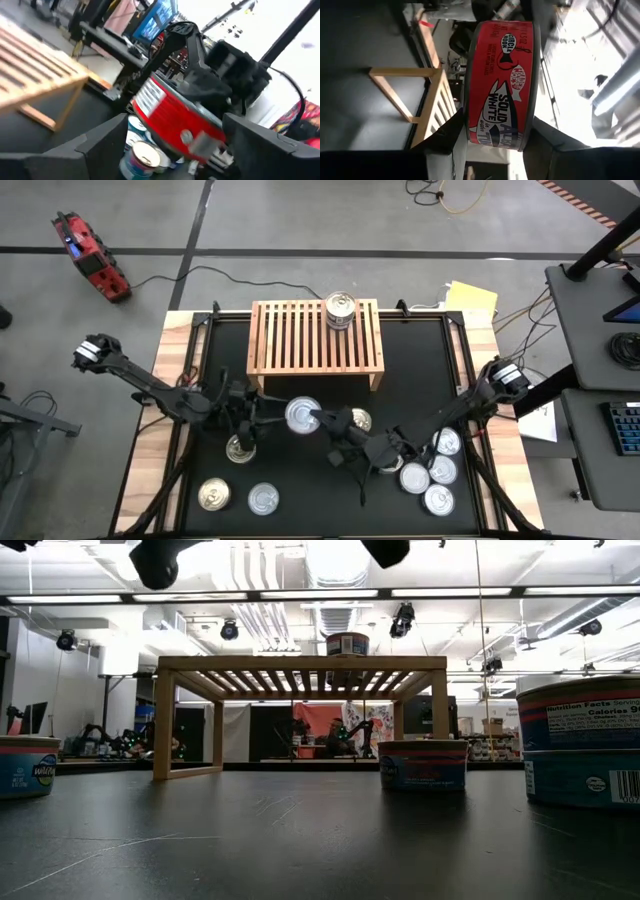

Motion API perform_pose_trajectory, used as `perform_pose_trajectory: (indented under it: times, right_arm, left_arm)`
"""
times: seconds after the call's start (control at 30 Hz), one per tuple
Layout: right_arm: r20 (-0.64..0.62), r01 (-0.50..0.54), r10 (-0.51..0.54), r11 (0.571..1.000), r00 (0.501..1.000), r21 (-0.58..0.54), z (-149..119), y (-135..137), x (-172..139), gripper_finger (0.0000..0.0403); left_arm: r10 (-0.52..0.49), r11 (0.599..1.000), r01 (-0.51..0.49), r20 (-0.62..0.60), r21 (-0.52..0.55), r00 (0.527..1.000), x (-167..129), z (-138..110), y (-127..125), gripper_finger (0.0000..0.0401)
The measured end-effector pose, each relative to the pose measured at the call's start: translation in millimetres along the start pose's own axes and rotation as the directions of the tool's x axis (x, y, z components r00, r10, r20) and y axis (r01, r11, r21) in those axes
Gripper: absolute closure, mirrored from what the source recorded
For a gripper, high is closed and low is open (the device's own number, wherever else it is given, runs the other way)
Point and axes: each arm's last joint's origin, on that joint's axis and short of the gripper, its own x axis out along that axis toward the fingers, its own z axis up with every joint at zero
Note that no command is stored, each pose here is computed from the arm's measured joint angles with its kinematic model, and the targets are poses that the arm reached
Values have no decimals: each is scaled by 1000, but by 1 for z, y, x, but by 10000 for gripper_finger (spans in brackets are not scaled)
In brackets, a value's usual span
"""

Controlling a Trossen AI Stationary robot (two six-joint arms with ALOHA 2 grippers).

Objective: Stack canned seafood by type on shelf
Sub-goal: Put the red tuna can on the shelf

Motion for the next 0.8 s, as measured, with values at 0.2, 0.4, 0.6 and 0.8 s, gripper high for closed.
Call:
perform_pose_trajectory:
  times: [0.2, 0.4, 0.6, 0.8]
  right_arm:
    - [-18, 21, -19, 993, 1000, 117, -21, -17, 14, 273]
    - [56, 11, -26, 965, 998, 262, -48, -32, 37, 273]
    - [25, -7, -2, 932, 1000, 362, -88, -32, 76, 273]
    - [-26, -69, 91, 887, 995, 456, -119, -39, 106, 273]
  left_arm:
    - [66, 979, -67, 15, 195, 998, -12, 14, 5, 99]
    - [148, 875, -197, 141, 443, 979, -28, 43, 6, 116]
    - [236, 743, -259, 120, 617, 964, -40, 79, 6, 127]
    - [401, 619, -265, -8, 739, 916, -39, 91, 17, 129]
